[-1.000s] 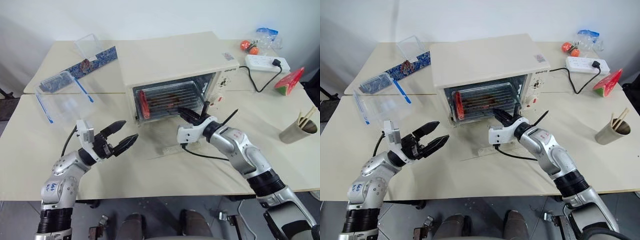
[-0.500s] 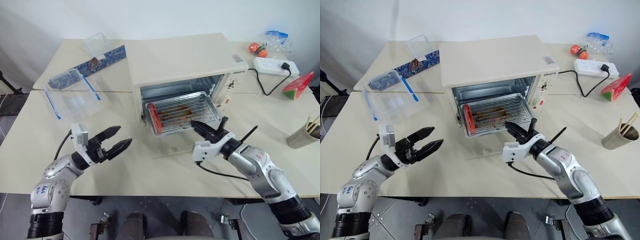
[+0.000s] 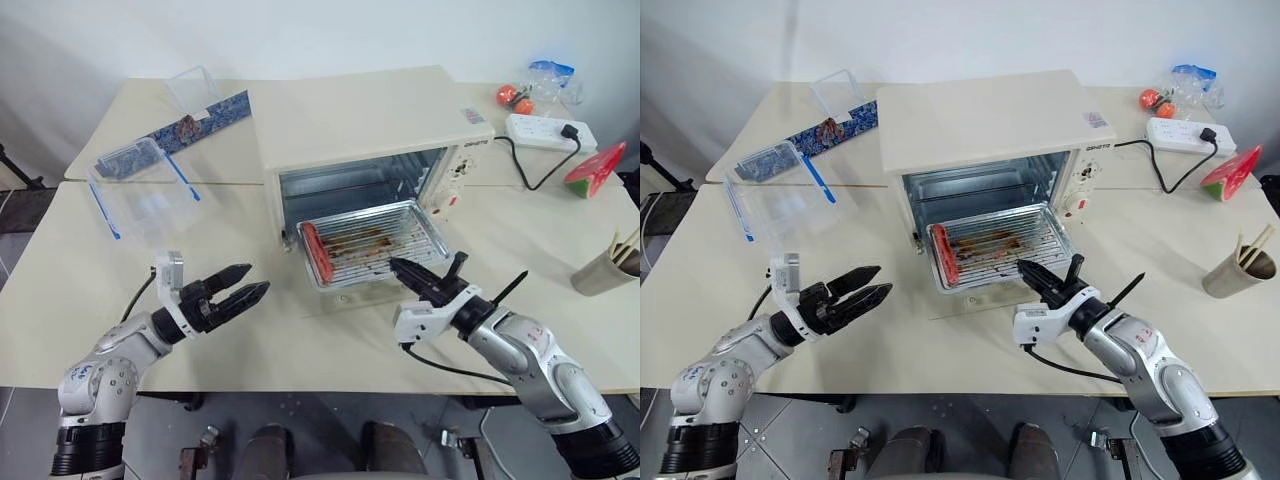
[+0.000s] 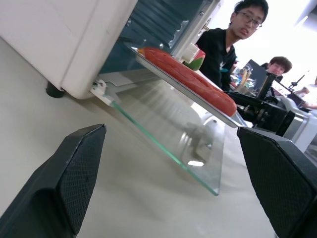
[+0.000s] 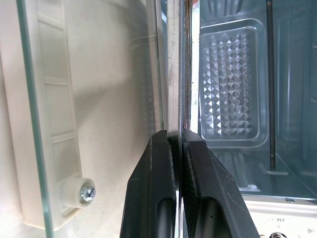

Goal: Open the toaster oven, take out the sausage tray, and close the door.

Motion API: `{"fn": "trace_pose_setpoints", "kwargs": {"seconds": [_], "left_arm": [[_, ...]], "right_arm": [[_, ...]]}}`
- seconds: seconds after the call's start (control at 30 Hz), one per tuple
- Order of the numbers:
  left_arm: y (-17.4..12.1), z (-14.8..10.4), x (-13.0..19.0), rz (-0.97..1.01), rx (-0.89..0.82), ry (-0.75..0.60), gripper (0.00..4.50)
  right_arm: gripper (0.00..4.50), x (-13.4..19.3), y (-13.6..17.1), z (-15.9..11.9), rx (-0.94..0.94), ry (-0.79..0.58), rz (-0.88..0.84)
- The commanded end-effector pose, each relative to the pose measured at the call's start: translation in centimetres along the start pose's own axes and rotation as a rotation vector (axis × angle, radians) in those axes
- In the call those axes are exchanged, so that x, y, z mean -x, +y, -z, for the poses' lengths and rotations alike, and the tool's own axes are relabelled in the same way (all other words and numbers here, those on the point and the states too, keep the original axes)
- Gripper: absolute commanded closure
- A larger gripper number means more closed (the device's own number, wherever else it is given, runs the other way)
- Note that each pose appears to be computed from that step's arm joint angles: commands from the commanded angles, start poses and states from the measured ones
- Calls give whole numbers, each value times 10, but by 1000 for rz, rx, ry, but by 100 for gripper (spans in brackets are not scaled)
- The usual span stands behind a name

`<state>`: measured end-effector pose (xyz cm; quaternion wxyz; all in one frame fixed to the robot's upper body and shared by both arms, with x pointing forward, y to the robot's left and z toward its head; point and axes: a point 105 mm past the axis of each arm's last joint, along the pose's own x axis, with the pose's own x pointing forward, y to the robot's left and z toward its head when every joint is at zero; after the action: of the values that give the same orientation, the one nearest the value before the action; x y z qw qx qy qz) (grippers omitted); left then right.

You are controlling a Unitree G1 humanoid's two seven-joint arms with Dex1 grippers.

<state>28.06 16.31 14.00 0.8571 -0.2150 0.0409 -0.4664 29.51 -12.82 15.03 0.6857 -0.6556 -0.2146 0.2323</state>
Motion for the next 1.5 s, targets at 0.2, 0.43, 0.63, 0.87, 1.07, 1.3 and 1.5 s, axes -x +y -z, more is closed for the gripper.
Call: {"fn": "trace_pose_setpoints", "kwargs": {"seconds": [0.2, 0.43, 0.63, 0.87, 1.07, 1.3, 1.5], "left_arm": [[-24, -11, -21, 87, 241, 55, 0], [-32, -16, -33, 122, 393, 58, 175], [-29, -7, -43, 93, 487, 94, 232], [-30, -2, -56, 85, 554, 107, 232], [-30, 0, -64, 64, 609, 126, 232], [-32, 0, -75, 53, 655, 145, 232], [-37, -4, -78, 72, 695, 140, 383]], "right_arm": [[446, 10, -23, -14, 56, -63, 88], [450, 10, -26, -19, 70, -93, 89], [450, 10, -25, -23, 67, -118, 73], [450, 9, -23, -28, 57, -140, 59], [450, 10, -24, -29, 59, -142, 56], [450, 8, -24, -33, 45, -160, 50], [450, 8, -24, -33, 29, -167, 44]]}}
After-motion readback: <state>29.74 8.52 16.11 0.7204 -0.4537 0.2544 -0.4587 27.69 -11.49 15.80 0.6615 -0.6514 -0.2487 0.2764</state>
